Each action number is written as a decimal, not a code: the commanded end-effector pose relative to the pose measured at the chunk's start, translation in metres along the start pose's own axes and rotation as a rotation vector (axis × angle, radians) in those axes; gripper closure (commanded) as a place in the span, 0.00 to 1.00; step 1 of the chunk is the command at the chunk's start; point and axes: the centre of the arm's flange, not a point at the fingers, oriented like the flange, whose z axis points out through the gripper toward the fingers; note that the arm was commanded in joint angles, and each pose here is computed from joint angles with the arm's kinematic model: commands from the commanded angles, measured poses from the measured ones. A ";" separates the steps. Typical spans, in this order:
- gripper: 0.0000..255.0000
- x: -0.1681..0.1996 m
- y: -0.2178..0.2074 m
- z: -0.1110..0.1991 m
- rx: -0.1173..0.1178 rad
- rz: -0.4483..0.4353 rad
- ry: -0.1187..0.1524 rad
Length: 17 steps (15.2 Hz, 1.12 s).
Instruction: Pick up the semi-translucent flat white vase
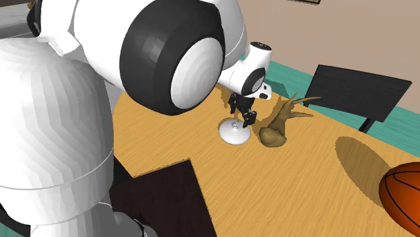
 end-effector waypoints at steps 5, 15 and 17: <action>0.00 0.007 -0.003 0.030 0.001 -0.003 0.004; 1.00 0.008 -0.002 0.043 0.001 -0.003 0.004; 1.00 0.008 -0.002 0.043 0.001 -0.003 0.004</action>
